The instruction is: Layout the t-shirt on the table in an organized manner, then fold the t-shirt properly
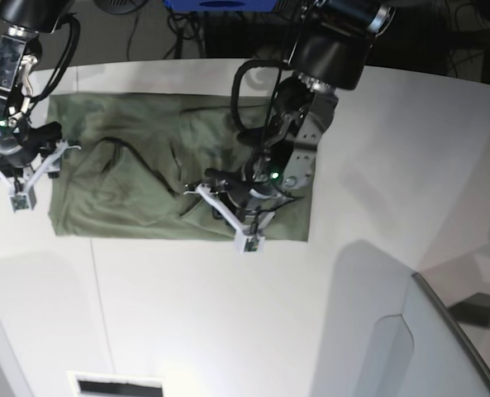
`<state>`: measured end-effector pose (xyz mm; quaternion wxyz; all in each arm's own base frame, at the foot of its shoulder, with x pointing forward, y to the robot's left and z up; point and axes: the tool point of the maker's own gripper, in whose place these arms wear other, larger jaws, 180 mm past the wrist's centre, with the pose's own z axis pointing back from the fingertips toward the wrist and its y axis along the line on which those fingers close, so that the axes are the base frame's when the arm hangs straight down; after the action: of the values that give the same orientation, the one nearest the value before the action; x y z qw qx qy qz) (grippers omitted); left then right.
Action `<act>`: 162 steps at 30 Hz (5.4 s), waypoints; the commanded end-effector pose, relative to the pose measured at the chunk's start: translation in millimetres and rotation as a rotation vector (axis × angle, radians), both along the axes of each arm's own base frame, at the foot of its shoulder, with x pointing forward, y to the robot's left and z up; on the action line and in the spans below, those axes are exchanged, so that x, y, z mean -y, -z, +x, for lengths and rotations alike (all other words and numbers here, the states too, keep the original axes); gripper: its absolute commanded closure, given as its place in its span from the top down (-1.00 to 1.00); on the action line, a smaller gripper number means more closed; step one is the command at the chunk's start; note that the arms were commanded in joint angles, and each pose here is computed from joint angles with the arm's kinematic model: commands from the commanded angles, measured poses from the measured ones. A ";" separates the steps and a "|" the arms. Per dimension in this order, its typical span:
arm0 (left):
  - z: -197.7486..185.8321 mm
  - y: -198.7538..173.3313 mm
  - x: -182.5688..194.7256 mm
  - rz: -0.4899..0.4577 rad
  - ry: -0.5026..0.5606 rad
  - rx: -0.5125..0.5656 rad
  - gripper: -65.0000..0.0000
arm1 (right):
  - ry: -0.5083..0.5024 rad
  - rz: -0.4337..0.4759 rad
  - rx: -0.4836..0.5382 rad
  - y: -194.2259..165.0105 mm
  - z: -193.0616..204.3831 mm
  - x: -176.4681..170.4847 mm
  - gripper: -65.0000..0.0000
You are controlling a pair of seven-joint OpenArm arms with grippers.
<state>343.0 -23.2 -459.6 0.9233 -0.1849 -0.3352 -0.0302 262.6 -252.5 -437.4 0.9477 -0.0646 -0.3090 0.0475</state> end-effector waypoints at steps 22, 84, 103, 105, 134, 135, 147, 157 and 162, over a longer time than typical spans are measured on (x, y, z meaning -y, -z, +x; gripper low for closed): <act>69.3 -61.6 42.8 -0.137 0.049 0.243 -1.00 | -0.105 -0.007 0.060 -21.1 11.1 -10.0 -0.25; -144.0 -0.6 -295.1 0.301 -0.491 0.034 -1.00 | -0.499 0.131 0.053 -32.6 72.9 -196.0 -1.00; -138.0 -19.1 -328.1 0.301 -0.547 0.091 -1.00 | -0.477 0.328 -0.241 39.0 -59.0 -228.1 -1.00; -137.9 -19.7 -330.2 0.306 -0.546 0.091 -1.00 | -0.473 0.334 -0.260 43.3 -68.6 -227.8 -1.00; -133.6 -16.4 -298.7 0.211 -0.457 0.107 -1.00 | 0.277 0.289 -0.242 14.5 -21.0 68.1 1.00; -133.6 -16.4 -298.7 0.211 -0.457 0.107 -1.00 | 0.299 0.329 -0.257 21.4 -21.0 72.9 1.00; -134.1 -15.1 -295.9 0.208 -0.450 0.102 -1.00 | 0.251 0.629 -0.312 51.6 -15.5 46.2 1.00; -146.6 0.8 -307.0 0.228 -0.474 0.052 -1.00 | 0.200 0.717 -0.351 67.7 -24.1 -3.1 1.00; -150.3 4.8 -309.6 0.233 -0.480 0.038 -1.00 | 0.184 0.727 -0.391 72.3 -33.6 -16.5 0.93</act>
<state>186.2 280.5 -473.2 0.9186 0.0034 -0.3640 0.1536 268.8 -247.2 -487.3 0.9280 0.2685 -0.2075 -0.1538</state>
